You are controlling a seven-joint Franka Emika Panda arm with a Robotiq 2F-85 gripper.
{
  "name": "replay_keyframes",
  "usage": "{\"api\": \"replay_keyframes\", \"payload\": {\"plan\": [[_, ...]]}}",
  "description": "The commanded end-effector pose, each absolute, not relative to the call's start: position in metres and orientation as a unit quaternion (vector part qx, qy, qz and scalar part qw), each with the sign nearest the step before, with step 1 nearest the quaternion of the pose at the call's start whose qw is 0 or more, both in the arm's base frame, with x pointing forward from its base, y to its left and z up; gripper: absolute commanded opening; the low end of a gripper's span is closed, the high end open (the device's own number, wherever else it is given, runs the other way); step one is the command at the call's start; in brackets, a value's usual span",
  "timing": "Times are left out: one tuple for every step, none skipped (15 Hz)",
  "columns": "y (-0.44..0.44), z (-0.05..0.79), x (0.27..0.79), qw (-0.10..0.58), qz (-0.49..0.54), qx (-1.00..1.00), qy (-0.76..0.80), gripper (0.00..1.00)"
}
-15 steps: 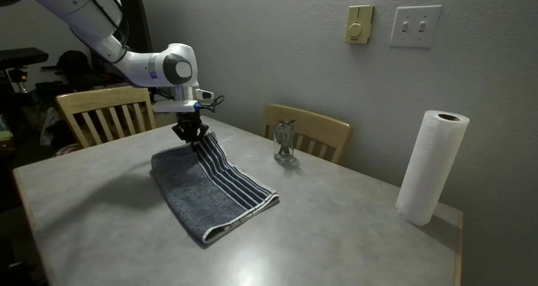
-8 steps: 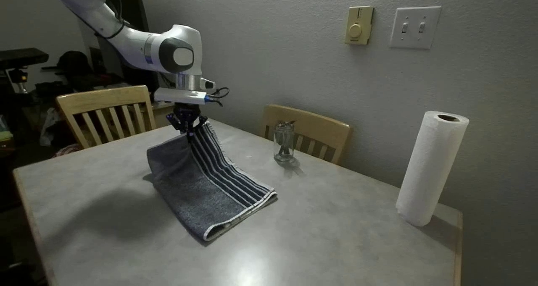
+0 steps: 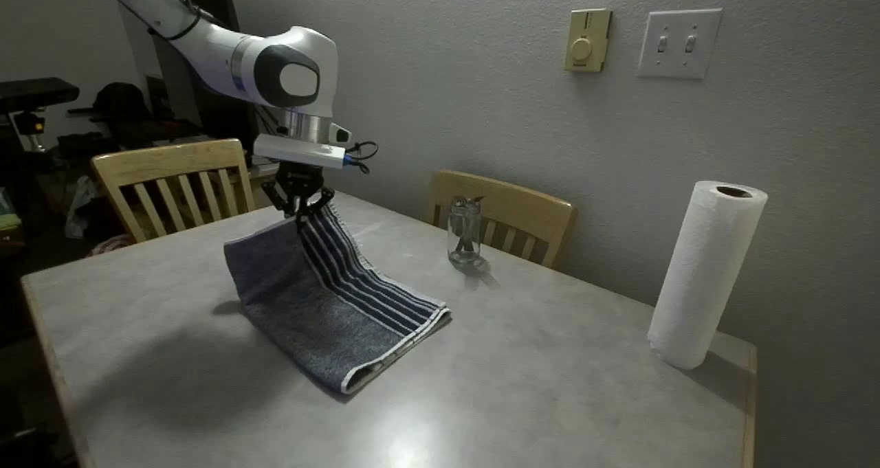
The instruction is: Unfold the towel then fold it again
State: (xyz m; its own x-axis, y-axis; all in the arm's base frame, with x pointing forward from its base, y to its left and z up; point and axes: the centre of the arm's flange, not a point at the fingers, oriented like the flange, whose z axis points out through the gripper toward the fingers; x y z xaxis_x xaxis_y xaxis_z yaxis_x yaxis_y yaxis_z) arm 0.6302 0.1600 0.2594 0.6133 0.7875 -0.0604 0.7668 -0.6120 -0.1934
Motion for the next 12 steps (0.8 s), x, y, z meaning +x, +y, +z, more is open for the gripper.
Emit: {"api": "replay_keyframes", "payload": {"plan": [[0.155,0.263,0.623,0.074,0.091,-0.885,-0.451,0.02],[0.154,0.264,0.623,0.075,0.096,-0.883,-0.454,0.02],[0.152,0.265,0.622,0.075,0.098,-0.88,-0.458,0.02],[0.148,0.267,0.621,0.075,0.099,-0.878,-0.462,0.02],[0.145,0.269,0.62,0.075,0.1,-0.876,-0.466,0.02],[0.14,0.272,0.619,0.074,0.1,-0.874,-0.47,0.02],[0.135,0.275,0.618,0.074,0.099,-0.873,-0.473,0.02],[0.13,0.279,0.617,0.073,0.096,-0.871,-0.476,0.02],[0.123,0.286,0.616,0.07,0.093,-0.87,-0.48,0.02],[0.115,0.292,0.616,0.066,0.089,-0.868,-0.483,0.02],[0.108,0.297,0.616,0.064,0.086,-0.866,-0.488,0.02],[0.1,0.303,0.616,0.061,0.084,-0.864,-0.493,0.02]]}}
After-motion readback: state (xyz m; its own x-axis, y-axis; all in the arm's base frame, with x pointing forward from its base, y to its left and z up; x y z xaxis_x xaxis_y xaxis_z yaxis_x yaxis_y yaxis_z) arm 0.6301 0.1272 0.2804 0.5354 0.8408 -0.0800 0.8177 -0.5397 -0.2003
